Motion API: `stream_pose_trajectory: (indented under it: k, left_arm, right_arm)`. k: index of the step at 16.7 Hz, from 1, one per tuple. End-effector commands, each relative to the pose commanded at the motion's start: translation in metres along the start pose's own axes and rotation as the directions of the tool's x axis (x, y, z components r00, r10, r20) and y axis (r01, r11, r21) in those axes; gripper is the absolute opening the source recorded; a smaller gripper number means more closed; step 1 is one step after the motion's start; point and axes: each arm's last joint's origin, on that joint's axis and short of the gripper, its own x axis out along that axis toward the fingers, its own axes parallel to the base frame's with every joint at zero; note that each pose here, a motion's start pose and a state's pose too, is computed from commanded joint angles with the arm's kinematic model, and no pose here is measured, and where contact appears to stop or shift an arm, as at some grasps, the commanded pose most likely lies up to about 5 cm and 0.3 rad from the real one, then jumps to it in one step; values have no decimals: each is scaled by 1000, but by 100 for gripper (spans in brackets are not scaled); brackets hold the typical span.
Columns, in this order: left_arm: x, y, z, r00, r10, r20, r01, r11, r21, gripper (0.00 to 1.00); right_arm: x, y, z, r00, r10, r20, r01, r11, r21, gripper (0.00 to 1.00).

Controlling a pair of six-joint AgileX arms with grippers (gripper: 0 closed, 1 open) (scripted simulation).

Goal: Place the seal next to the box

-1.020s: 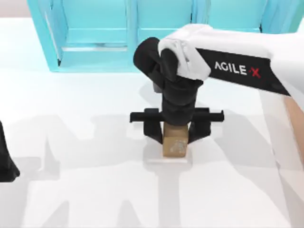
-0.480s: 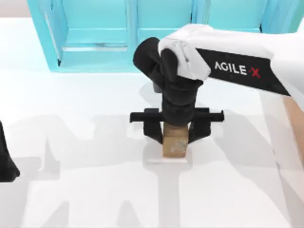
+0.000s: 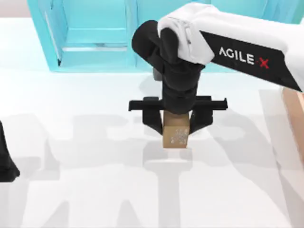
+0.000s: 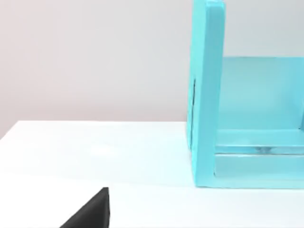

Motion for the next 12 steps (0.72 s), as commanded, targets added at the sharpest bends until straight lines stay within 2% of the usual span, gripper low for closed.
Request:
stream_pose_trajectory:
  k: [2, 8, 12]
  left_arm:
    - [0, 0, 0, 1000, 0, 0, 0, 1000, 0, 100]
    - [0, 0, 0, 1000, 0, 0, 0, 1000, 0, 100]
    - [0, 0, 0, 1000, 0, 0, 0, 1000, 0, 100]
  right_arm:
    - [-11, 0, 0, 1000, 2, 2, -2, 1000, -1, 0]
    - [-12, -4, 0, 1000, 0, -1, 0, 1000, -3, 0]
    - [-41, -50, -4, 1000, 1, 3, -1, 1000, -1, 0]
